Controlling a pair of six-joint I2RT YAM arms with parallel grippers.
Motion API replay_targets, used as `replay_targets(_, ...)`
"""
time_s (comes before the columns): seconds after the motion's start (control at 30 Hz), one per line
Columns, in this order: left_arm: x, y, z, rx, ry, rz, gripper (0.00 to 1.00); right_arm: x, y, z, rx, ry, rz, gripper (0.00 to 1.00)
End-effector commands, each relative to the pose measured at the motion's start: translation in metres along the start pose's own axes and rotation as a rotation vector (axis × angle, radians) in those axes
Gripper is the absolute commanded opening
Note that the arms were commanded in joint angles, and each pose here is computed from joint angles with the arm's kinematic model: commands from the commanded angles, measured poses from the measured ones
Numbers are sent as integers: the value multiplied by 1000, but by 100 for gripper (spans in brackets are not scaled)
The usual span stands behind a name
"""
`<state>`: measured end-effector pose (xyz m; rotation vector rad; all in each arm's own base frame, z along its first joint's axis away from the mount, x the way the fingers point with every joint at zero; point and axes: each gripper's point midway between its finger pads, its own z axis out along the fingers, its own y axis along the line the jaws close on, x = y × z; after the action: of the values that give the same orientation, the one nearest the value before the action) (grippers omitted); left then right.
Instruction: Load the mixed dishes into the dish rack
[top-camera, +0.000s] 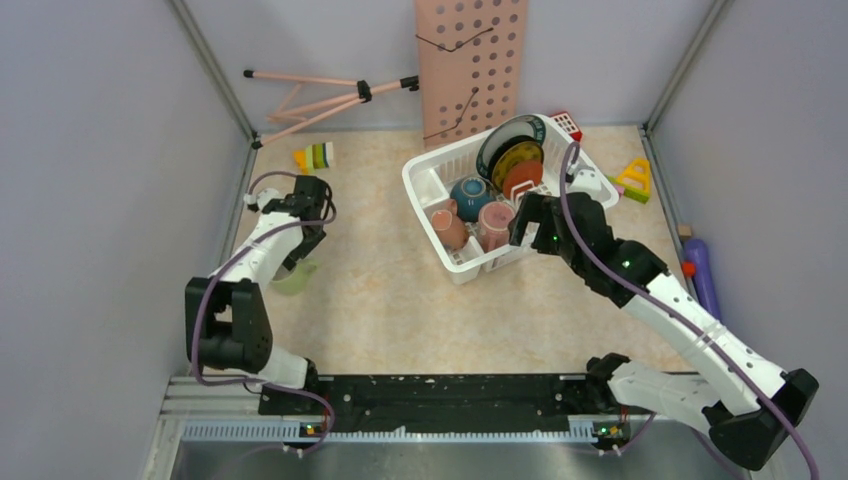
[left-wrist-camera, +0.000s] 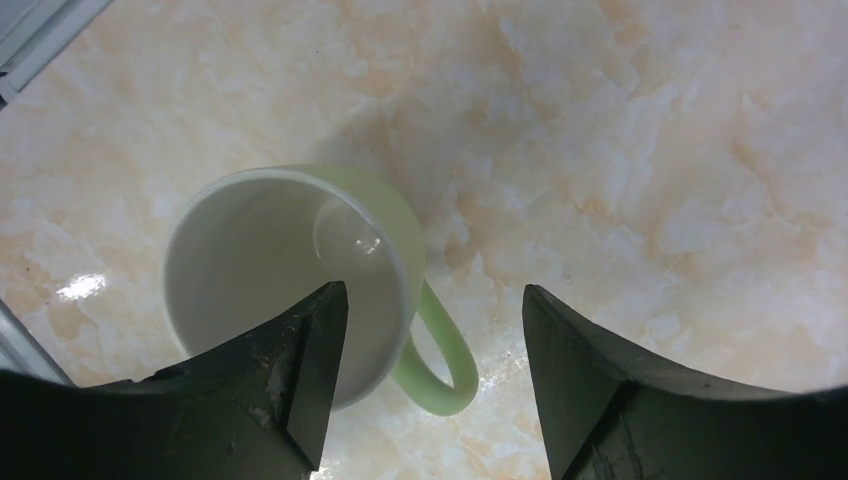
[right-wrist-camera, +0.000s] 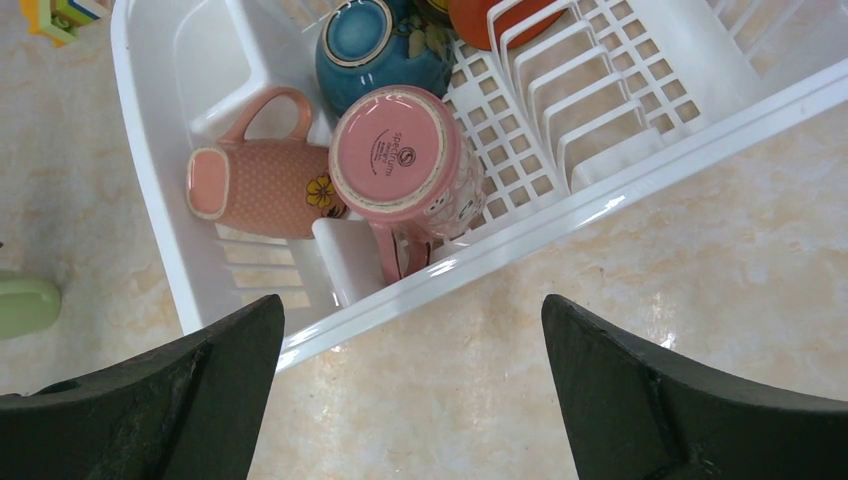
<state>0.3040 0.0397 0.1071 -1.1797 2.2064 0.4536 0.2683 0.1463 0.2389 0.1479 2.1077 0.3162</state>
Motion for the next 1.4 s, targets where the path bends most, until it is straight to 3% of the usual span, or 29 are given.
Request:
replay_targets(0.0,2,-17,14,30,17,21,68,-12,0,-8,-20,-46,19,98)
replay_targets(0.3,15,0,35,-47,51,-45,42,-10,-2,-11,-20,-47,23,98)
replay_targets(0.4,11,6,36,-78,36,-61,4,-11,-3,-12,-22,-55,24,98)
replay_targets(0.43,9,7,35,-87,28,-62,0,-10,-3,-12,-24,-56,23,98)
replay_targets(0.63,-5,-5,11,33,25,-90,0,-12,13,-19,-142,-70,-22,98)
replay_targets(0.9,-11,-70,-82,623,149,17,0,-16,38,-28,-292,-81,-58,98)
replay_targets(1.07,-25,-90,-156,1048,48,42,0,-9,55,-23,-342,-3,-58,98)
replay_targets(1.2,-37,-89,-200,1259,-55,15,0,-6,71,-26,-413,36,-33,98)
replay_targets(1.37,-34,-92,-249,1538,-93,16,0,-7,91,-32,-501,78,-3,98)
